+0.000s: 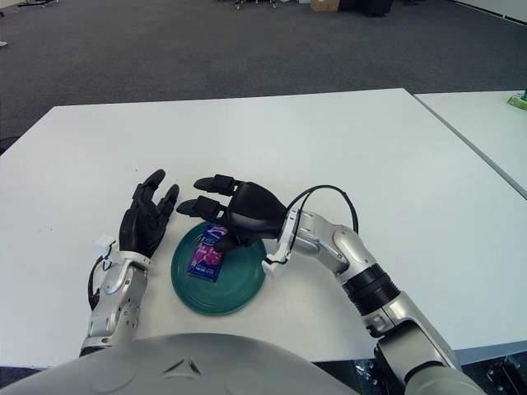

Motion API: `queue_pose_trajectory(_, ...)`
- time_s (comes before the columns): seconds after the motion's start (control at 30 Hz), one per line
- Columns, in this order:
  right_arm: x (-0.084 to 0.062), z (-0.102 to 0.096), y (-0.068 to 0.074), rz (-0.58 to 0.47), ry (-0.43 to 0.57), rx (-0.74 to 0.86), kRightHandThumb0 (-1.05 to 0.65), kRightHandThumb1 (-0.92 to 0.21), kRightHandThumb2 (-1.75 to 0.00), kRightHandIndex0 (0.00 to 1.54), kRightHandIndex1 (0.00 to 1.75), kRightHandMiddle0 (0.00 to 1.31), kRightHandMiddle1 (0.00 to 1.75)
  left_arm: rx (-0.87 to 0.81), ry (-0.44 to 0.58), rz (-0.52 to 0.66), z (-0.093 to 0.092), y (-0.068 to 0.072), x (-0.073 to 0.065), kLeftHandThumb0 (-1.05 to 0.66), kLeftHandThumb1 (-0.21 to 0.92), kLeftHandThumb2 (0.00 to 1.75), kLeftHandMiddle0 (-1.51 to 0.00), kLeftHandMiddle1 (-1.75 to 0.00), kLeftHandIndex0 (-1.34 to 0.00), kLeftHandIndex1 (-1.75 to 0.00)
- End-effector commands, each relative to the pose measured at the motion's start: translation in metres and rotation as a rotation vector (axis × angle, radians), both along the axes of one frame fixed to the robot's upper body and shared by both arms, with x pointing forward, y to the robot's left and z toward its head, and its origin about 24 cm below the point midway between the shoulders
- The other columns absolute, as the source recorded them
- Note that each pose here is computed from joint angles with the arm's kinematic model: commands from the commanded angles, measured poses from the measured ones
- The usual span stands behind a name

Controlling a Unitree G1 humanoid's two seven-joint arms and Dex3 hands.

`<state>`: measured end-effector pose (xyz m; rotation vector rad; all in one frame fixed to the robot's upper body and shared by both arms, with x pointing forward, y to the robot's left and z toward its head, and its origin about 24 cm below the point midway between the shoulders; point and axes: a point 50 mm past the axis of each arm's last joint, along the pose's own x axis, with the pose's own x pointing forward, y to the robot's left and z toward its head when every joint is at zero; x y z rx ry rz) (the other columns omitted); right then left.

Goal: Put the gum into the plate.

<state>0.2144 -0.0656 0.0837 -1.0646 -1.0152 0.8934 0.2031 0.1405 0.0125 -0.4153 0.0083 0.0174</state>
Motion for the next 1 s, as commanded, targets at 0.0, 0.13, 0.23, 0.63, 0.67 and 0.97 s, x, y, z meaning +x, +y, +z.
queue_pose_trajectory(0.0, 0.002, 0.001, -0.001, -0.016, 0.02, 0.085, -0.95, -0.92, -0.99, 0.07, 0.0, 0.0, 0.21, 0.009, -0.03, -0.003, 0.005, -0.002, -0.001, -0.92, 0.92, 1.1, -0.29, 0.0, 0.0, -0.5)
queue_pose_trajectory(0.13, 0.003, 0.0, -0.002, -0.017, 0.045, 0.128, -1.0, -0.92, -1.02, 0.07, 0.0, 0.0, 0.2, 0.028, -0.032, -0.022, 0.005, 0.0, -0.003, -0.94, 0.92, 1.12, -0.24, 0.0, 0.0, -0.42)
queue_pose_trajectory(0.23, 0.004, -0.001, -0.003, -0.023, 0.051, 0.151, -1.02, -0.92, -1.03, 0.07, 0.0, 0.0, 0.2, 0.041, -0.036, -0.035, 0.005, 0.0, -0.004, -0.94, 0.92, 1.12, -0.23, 0.0, 0.0, -0.41)
queue_pose_trajectory(0.63, 0.015, -0.01, -0.009, -0.13, 0.342, 0.385, -0.96, -0.92, -1.07, 0.1, 0.01, 0.0, 0.24, 0.146, -0.092, -0.075, 0.009, 0.002, -0.007, -0.99, 0.92, 1.12, -0.18, 0.0, 0.0, -0.32)
queue_pose_trajectory(0.67, 0.017, -0.012, -0.01, -0.145, 0.374, 0.404, -0.96, -0.92, -1.07, 0.1, 0.01, 0.0, 0.24, 0.162, -0.093, -0.073, 0.009, 0.002, -0.007, -0.99, 0.92, 1.12, -0.18, 0.0, 0.0, -0.32)
queue_pose_trajectory(0.97, 0.037, -0.019, -0.025, -0.329, 0.63, 0.631, -0.93, -0.92, -1.03, 0.07, 0.0, 0.0, 0.09, 0.259, -0.07, -0.018, 0.01, 0.004, -0.012, -1.04, 0.92, 1.1, -0.15, 0.0, 0.0, -0.33)
